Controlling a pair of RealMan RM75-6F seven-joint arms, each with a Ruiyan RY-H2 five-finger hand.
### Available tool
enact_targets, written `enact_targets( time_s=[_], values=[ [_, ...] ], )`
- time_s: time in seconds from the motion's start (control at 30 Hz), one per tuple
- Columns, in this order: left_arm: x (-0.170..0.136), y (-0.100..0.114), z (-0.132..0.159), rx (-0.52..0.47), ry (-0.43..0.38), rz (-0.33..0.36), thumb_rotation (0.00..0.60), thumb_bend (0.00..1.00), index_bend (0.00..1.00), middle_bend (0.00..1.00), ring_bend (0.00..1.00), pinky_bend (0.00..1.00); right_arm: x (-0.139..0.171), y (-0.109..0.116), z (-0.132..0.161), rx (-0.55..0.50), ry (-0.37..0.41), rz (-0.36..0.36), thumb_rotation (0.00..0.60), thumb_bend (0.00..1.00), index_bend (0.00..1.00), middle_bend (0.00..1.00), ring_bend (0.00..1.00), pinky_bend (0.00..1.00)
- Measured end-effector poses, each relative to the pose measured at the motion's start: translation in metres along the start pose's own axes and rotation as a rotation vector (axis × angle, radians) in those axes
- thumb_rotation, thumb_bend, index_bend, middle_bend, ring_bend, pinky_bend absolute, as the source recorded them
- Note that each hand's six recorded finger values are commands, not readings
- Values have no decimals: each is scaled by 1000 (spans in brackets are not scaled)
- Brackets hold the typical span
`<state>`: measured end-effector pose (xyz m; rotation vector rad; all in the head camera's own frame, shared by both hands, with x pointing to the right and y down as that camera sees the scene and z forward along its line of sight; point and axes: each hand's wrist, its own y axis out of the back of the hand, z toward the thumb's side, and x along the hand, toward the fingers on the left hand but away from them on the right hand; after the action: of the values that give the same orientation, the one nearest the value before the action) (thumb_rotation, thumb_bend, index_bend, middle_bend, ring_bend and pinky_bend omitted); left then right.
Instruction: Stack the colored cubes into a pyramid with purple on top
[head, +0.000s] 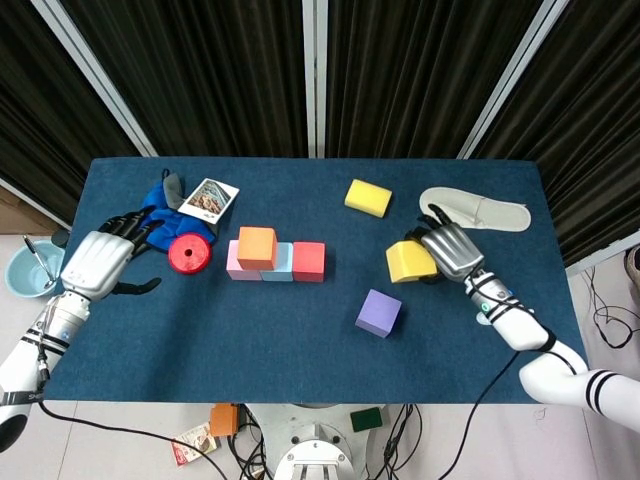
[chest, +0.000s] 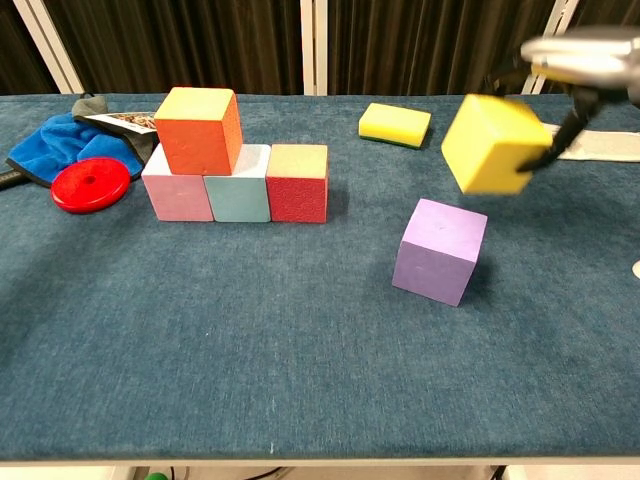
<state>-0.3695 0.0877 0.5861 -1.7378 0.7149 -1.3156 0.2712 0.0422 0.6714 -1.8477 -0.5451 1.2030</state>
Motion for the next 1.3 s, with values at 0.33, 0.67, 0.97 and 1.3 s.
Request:
enact_targets(
  time_s=[0.33, 0.67, 0.97, 1.3],
  values=[
    [-22, -17, 1, 47, 9, 5, 475, 175, 122, 29, 94, 182, -41, 36, 40, -95, -103, -12, 600, 86, 529, 467, 164, 0],
    [-33, -29, 0, 66, 16, 9, 491, 175, 123, 29, 94, 180, -87, 43, 121, -124, -101, 42, 600, 87, 533, 467, 168, 0],
    [-36, -39, 0, 47, 8, 19, 511, 175, 124, 29, 94, 181, -113, 37, 168, -73, -95, 69, 600, 86, 533, 466, 168, 0],
    [-41, -43, -3, 24, 4, 23, 515, 175, 124, 29, 94, 182, -122, 32, 191, -75, -102, 100, 600, 86, 536, 465, 168, 0]
  ],
)
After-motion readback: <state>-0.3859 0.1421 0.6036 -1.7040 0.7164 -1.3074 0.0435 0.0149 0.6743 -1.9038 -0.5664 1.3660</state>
